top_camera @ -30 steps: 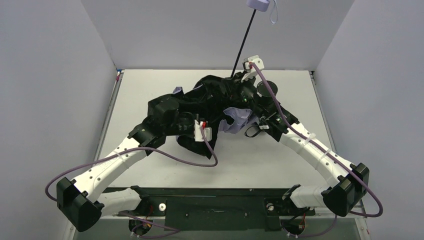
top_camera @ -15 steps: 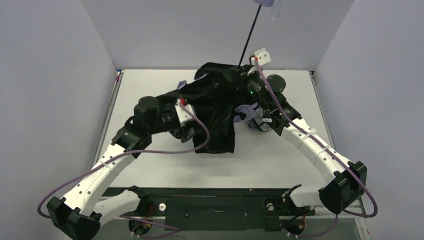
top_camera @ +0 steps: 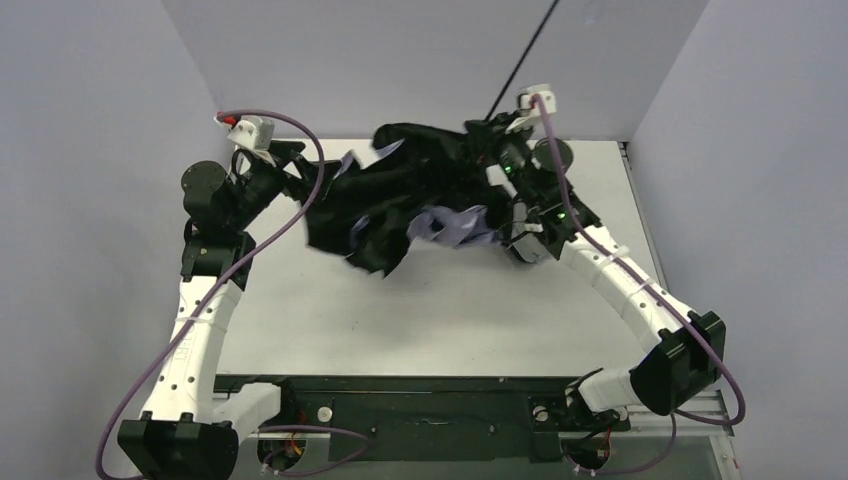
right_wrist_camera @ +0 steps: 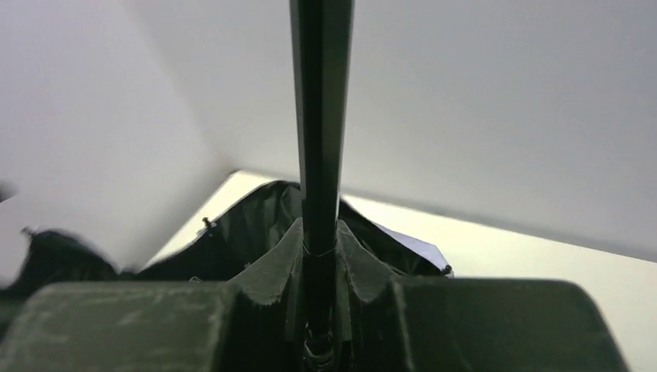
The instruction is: Open the umbrella
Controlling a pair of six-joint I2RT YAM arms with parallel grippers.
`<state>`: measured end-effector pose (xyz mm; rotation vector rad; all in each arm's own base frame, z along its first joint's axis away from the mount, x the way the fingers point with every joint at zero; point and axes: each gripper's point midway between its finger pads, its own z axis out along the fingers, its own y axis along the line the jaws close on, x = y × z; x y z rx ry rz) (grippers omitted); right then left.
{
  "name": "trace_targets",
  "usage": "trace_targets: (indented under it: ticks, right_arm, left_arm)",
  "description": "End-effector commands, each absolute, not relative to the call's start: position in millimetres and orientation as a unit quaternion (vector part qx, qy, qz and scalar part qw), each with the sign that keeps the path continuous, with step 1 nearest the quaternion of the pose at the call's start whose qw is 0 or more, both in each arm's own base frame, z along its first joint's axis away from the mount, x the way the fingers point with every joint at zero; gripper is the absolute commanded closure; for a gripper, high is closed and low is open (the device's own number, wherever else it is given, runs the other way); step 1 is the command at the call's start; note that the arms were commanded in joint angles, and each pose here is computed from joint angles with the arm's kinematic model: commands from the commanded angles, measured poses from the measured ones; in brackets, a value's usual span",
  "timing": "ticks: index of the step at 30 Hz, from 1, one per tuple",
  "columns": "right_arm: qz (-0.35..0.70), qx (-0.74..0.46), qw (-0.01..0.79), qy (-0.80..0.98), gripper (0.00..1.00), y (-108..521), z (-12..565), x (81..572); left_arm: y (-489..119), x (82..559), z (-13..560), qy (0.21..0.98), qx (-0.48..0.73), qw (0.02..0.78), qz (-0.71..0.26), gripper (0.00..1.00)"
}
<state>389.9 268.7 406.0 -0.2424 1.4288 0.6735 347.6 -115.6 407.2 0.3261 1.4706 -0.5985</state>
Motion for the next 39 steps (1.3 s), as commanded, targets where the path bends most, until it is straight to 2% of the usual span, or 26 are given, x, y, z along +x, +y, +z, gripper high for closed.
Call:
trace_targets:
  ticks: [1,4,6,10,11,13,14,16,18,22,26,28,35,39]
  right_arm:
    - [0.272,-0.032,0.776,0.569,1.00,206.4,480.5,408.6]
    - [0.355,-0.122,0.729,0.573,1.00,301.9,459.5,346.7]
    - [0.332,-0.125,0.740,0.572,1.00,295.7,460.3,342.5]
    - [0.245,-0.032,0.779,0.577,1.00,202.4,479.1,404.1]
    - [0.243,-0.042,0.778,0.578,1.00,204.6,478.1,404.2]
    - [0.284,-0.096,0.760,0.576,1.00,247.0,469.9,377.0]
    - [0.322,-0.137,0.739,0.576,1.00,283.8,459.4,350.6]
    - [0.351,-0.179,0.730,0.558,1.00,309.3,457.0,319.9]
    - [0.347,-0.197,0.737,0.545,1.00,310.7,461.8,310.4]
    - [0.337,-0.201,0.743,0.542,1.00,307.0,468.6,310.3]
    - [0.345,-0.199,0.739,0.543,1.00,312.3,470.5,306.3]
    - [0.349,-0.198,0.737,0.544,1.00,314.5,469.6,304.2]
    - [0.357,-0.197,0.733,0.544,1.00,315.4,470.4,298.0]
    - [0.360,-0.195,0.732,0.544,1.00,316.8,471.3,296.4]
  left_arm:
    - [-121.3,335.9,436.1,0.621,0.172,0.712,-0.277,0.12]
    - [-132.7,335.4,432.0,0.613,0.205,0.708,-0.284,0.13]
    - [-137.8,333.1,430.9,0.611,0.228,0.704,-0.280,0.13]
    - [-141.4,326.2,429.7,0.609,0.252,0.700,-0.277,0.13]
    - [-143.2,325.2,426.6,0.607,0.259,0.698,-0.277,0.13]
    - [-152.5,321.0,426.0,0.597,0.281,0.698,-0.279,0.13]
    - [-162.6,317.5,423.4,0.594,0.297,0.691,-0.287,0.14]
    - [-180.3,309.6,421.8,0.580,0.336,0.683,-0.290,0.16]
    - [-194.4,301.0,423.0,0.562,0.362,0.679,-0.304,0.22]
    - [-218.7,290.4,423.6,0.532,0.389,0.675,-0.332,0.42]
    - [-243.8,283.5,417.4,0.514,0.427,0.666,-0.331,0.55]
    - [-253.7,281.9,411.8,0.511,0.441,0.660,-0.329,0.59]
    - [-270.1,292.1,400.4,0.514,0.442,0.654,-0.336,0.63]
    - [-281.6,290.0,398.8,0.507,0.449,0.650,-0.345,0.70]
